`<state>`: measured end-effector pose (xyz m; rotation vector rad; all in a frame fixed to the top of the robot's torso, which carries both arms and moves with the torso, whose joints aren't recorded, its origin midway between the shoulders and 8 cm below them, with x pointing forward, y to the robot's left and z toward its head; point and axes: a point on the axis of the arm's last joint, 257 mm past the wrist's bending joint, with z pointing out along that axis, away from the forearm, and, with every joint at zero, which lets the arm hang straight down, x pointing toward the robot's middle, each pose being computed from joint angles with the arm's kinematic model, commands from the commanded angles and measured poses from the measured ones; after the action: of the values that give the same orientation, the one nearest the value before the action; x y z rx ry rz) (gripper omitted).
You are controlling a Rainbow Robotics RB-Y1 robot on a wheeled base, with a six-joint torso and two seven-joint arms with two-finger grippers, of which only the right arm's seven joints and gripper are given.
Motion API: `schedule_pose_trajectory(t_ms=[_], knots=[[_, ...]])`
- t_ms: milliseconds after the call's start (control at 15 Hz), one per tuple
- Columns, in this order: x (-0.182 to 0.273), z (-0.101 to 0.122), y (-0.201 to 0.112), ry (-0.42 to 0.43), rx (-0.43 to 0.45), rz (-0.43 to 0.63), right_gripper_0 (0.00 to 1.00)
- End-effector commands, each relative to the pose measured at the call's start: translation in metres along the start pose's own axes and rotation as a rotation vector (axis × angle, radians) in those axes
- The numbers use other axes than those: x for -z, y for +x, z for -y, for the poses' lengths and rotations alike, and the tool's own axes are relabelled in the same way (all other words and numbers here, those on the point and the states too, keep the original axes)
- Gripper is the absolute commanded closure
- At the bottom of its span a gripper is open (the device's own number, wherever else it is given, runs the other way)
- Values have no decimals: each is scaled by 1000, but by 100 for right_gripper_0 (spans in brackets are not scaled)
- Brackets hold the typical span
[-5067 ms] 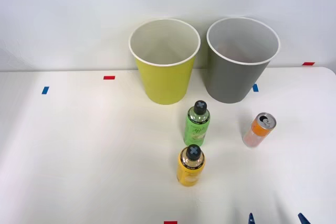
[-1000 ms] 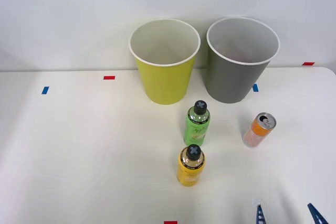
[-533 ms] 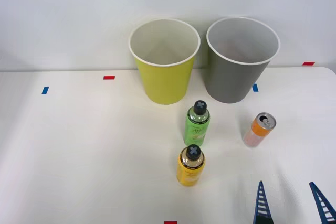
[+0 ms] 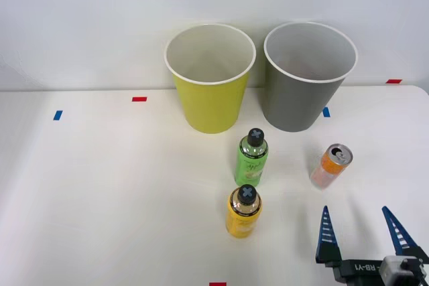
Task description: Put cans in the gray bin, plastic bottles in the light green bin
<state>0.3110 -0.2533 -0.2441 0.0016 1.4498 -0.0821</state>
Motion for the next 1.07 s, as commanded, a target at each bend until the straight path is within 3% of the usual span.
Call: schedule_pose_trajectory(t_ms=[67, 533, 1067], knots=[[-21, -4, 2, -20, -14, -11, 0], [-69, -19, 3, -52, -60, -12, 0], [-131, -10, 4, -27, -26, 24, 0]])
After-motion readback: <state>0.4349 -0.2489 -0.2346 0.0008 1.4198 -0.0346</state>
